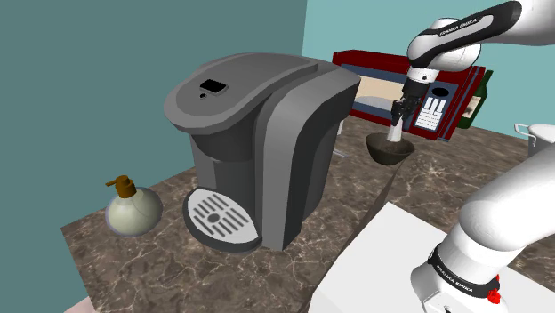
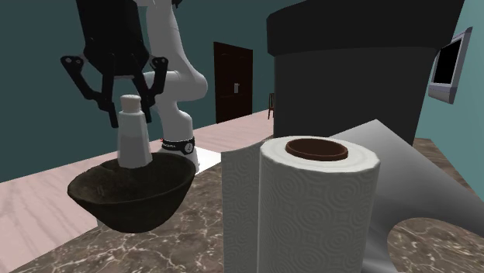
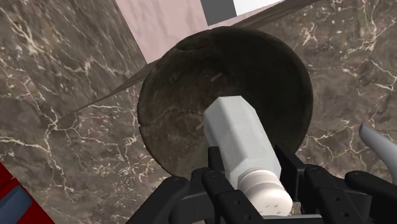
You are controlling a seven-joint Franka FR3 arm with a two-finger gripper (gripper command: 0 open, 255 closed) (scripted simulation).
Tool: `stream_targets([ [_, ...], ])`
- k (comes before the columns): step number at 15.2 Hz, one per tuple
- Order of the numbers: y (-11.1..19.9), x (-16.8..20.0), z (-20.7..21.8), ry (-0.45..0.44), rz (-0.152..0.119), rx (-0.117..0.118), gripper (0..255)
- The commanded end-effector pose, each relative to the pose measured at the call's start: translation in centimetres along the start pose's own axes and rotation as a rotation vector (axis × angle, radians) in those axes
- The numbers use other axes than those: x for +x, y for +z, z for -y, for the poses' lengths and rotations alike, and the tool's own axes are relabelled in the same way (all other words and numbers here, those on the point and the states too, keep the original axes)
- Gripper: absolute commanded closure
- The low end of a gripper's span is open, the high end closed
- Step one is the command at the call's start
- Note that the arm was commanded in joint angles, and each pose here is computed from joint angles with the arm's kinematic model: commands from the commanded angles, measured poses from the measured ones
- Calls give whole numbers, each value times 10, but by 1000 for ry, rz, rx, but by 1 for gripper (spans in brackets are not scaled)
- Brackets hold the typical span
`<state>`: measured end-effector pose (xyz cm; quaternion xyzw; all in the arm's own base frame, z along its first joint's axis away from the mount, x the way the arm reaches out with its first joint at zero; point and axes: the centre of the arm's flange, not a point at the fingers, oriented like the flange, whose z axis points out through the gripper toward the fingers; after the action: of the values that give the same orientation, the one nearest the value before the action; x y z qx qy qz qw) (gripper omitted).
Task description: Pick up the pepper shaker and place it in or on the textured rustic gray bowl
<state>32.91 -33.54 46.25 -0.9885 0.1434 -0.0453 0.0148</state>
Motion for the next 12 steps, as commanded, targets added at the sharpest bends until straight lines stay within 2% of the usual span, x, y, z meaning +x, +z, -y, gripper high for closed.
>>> stream_targets([
  [1, 13, -1, -1, 0, -1, 0, 255],
  [9, 13, -1, -1, 0, -1, 0, 255],
  [10, 13, -1, -1, 0, -1, 0, 0],
  [12, 13, -1, -1, 0, -1, 0, 0],
])
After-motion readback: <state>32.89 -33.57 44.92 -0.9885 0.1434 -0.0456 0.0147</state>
